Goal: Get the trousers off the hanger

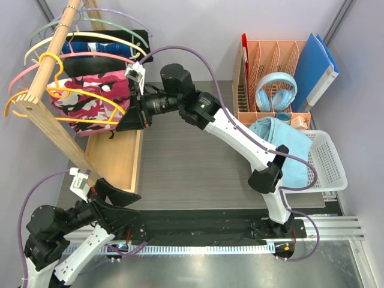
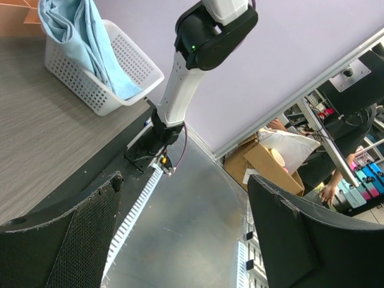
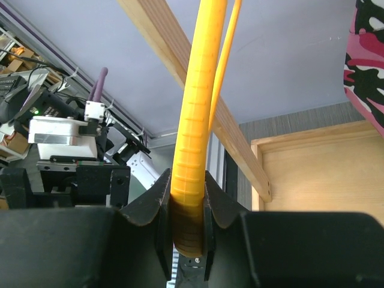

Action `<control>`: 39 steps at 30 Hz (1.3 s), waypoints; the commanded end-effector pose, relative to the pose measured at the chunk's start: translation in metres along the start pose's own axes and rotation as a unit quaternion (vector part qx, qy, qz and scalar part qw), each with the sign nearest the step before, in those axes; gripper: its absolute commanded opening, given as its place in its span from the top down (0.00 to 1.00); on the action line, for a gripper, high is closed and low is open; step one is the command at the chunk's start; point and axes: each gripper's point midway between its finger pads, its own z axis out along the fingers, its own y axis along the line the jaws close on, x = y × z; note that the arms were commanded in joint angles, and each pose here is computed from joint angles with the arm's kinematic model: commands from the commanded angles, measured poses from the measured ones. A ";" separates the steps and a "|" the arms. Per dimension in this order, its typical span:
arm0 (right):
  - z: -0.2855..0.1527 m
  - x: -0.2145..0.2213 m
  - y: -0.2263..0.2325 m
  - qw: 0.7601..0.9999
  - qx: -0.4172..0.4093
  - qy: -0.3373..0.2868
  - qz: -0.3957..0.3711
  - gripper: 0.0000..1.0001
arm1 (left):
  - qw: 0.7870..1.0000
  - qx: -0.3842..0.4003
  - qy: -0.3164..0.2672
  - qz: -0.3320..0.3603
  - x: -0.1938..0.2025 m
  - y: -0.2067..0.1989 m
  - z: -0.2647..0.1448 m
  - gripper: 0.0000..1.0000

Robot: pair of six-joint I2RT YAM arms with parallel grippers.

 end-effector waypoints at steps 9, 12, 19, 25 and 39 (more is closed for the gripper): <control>0.002 0.003 -0.012 0.999 0.024 -0.008 0.020 0.82 | 1.000 0.009 0.011 -0.011 0.003 0.002 0.008 0.15; -0.010 0.010 -0.024 0.996 0.081 -0.013 0.026 0.52 | 1.000 0.007 0.010 -0.017 0.005 0.005 0.009 0.15; -0.071 0.021 -0.039 0.969 0.241 -0.049 0.036 0.17 | 0.999 0.028 -0.004 -0.041 0.011 0.014 0.017 0.15; -0.175 0.048 -0.051 0.892 0.430 -0.128 0.057 0.00 | 0.998 0.024 -0.016 -0.056 0.012 0.032 0.034 0.14; -0.281 0.218 -0.048 0.834 0.413 -0.339 0.135 0.00 | 0.983 0.098 -0.053 -0.145 0.029 0.081 0.086 0.12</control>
